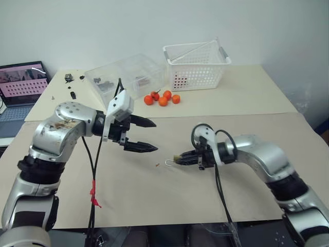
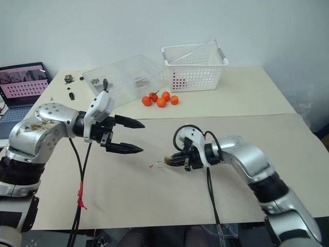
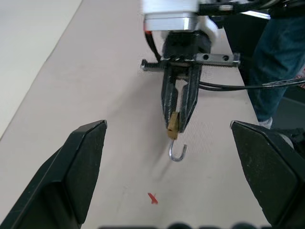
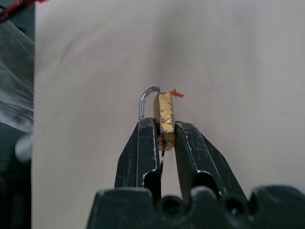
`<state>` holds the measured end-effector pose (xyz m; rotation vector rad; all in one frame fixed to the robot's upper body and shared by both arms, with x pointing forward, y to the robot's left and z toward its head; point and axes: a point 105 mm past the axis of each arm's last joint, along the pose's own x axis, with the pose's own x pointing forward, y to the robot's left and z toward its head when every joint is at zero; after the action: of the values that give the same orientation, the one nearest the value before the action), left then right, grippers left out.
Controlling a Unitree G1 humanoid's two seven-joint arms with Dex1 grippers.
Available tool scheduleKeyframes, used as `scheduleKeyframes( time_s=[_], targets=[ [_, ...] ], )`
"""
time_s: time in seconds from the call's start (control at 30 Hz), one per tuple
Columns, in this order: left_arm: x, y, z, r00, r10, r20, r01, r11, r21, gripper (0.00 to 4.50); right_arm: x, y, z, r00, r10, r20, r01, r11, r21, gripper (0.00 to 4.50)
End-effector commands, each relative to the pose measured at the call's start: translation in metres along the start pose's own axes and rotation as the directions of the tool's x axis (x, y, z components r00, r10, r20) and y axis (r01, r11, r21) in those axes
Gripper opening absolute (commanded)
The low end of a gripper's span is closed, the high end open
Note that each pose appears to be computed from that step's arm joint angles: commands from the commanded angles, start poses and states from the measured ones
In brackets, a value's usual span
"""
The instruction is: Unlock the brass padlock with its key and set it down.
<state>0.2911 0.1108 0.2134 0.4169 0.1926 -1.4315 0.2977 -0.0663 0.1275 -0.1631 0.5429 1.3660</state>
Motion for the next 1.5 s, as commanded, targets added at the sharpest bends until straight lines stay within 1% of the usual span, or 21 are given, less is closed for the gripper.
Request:
scheduleKeyframes(
  time_s=[0.03, 0.13, 0.27, 0.43, 0.57, 0.63, 0.67, 0.7, 0.73, 0.77, 0.8, 0.87, 0.9, 0.97, 1.0, 1.1, 1.2, 1.3, 1.4, 1.43, 1.5],
  targets=[
    [-0.007, -0.003, 0.006, 0.999, 0.047, -0.02, -0.045, 0.995, 0.09, 4.4, 0.004, -0.005, 0.01, 0.998, 0.068, 0.019, -0.069, 0.996, 0.06, 0.21],
    [-0.013, -0.005, 0.004, 0.997, 0.066, -0.041, -0.062, 0.994, 0.093, 4.4, 0.013, -0.018, 0.009, 0.997, 0.073, 0.005, -0.073, 0.991, 0.111, 0.21],
    [-0.022, 0.001, 0.01, 0.992, 0.116, -0.042, -0.11, 0.987, 0.116, 4.4, 0.018, -0.018, -0.003, 0.986, 0.149, -0.069, -0.136, 0.977, 0.164, 0.21],
    [-0.024, -0.001, 0.008, 0.991, 0.128, -0.048, -0.122, 0.986, 0.117, 4.4, 0.018, -0.025, -0.027, 0.969, 0.145, -0.201, -0.122, 0.985, 0.124, 0.21],
    [-0.024, -0.001, 0.007, 0.989, 0.139, -0.045, -0.133, 0.985, 0.113, 4.4, 0.016, -0.028, -0.036, 0.957, 0.14, -0.254, -0.115, 0.987, 0.113, 0.21],
    [-0.023, -0.001, 0.007, 0.989, 0.141, -0.045, -0.135, 0.984, 0.115, 4.5, 0.015, -0.029, -0.039, 0.952, 0.134, -0.275, -0.111, 0.989, 0.096, 1.11],
    [-0.022, -0.001, 0.007, 0.989, 0.14, -0.044, -0.134, 0.984, 0.114, 4.5, 0.014, -0.029, -0.04, 0.951, 0.134, -0.28, -0.112, 0.989, 0.093, 1.34],
    [-0.022, -0.001, 0.006, 0.99, 0.138, -0.043, -0.132, 0.985, 0.113, 4.5, 0.012, -0.029, -0.039, 0.951, 0.13, -0.281, -0.11, 0.99, 0.086, 1.75],
    [-0.021, -0.002, 0.006, 0.99, 0.136, -0.042, -0.131, 0.985, 0.112, 4.5, 0.011, -0.029, -0.039, 0.951, 0.126, -0.282, -0.107, 0.991, 0.082, 2.02],
    [-0.021, -0.002, 0.006, 0.99, 0.134, -0.041, -0.129, 0.985, 0.112, 4.5, 0.009, -0.03, -0.038, 0.952, 0.121, -0.281, -0.103, 0.992, 0.079, 2.51],
    [-0.02, -0.001, 0.006, 0.99, 0.132, -0.04, -0.126, 0.986, 0.112, 4.5, 0.005, -0.032, -0.038, 0.953, 0.112, -0.283, -0.094, 0.993, 0.078, 2.7],
    [-0.019, -0.001, 0.006, 0.991, 0.127, -0.039, -0.122, 0.986, 0.112, 4.5, -0.004, -0.036, -0.039, 0.953, 0.088, -0.289, -0.068, 0.995, 0.077, 3.43],
    [-0.018, -0.001, 0.006, 0.992, 0.121, -0.036, -0.117, 0.987, 0.112, 4.5, -0.009, -0.039, -0.041, 0.954, 0.074, -0.29, -0.052, 0.995, 0.083, 3.68],
    [-0.016, -0.001, 0.007, 0.993, 0.112, -0.032, -0.108, 0.988, 0.112, 4.5, -0.018, -0.044, -0.043, 0.956, 0.045, -0.291, -0.02, 0.996, 0.09, 4.39],
    [-0.015, -0.001, 0.007, 0.994, 0.11, -0.03, -0.106, 0.988, 0.112, 4.5, -0.023, -0.046, -0.044, 0.957, 0.029, -0.289, -0.003, 0.996, 0.092, 4.47],
    [-0.013, 0.0, 0.008, 0.994, 0.103, -0.026, -0.099, 0.988, 0.116, 4.5, -0.039, -0.051, -0.044, 0.96, -0.02, -0.279, 0.046, 0.995, 0.085, 4.47],
    [-0.012, 0.0, 0.008, 0.995, 0.1, -0.021, -0.096, 0.988, 0.123, 4.5, -0.059, -0.053, -0.037, 0.967, -0.084, -0.241, 0.101, 0.993, 0.06, 4.47],
    [-0.012, 0.0, 0.008, 0.995, 0.096, -0.017, -0.093, 0.988, 0.122, 4.5, -0.079, -0.054, -0.027, 0.964, -0.159, -0.211, 0.162, 0.987, -0.004, 4.47],
    [-0.01, -0.001, 0.006, 0.996, 0.085, -0.001, -0.085, 0.99, 0.114, 4.5, -0.093, -0.043, -0.001, 0.966, -0.223, -0.131, 0.207, 0.97, -0.126, 4.47],
    [-0.01, -0.002, 0.005, 0.997, 0.081, 0.006, -0.082, 0.991, 0.108, 4.5, -0.095, -0.037, 0.006, 0.969, -0.225, -0.097, 0.206, 0.962, -0.176, 4.47],
    [-0.01, -0.003, 0.0, 0.997, 0.075, 0.018, -0.077, 0.993, 0.087, 4.5, -0.094, -0.016, 0.012, 0.979, -0.193, -0.071, 0.164, 0.94, -0.3, 4.47]
  ],
)
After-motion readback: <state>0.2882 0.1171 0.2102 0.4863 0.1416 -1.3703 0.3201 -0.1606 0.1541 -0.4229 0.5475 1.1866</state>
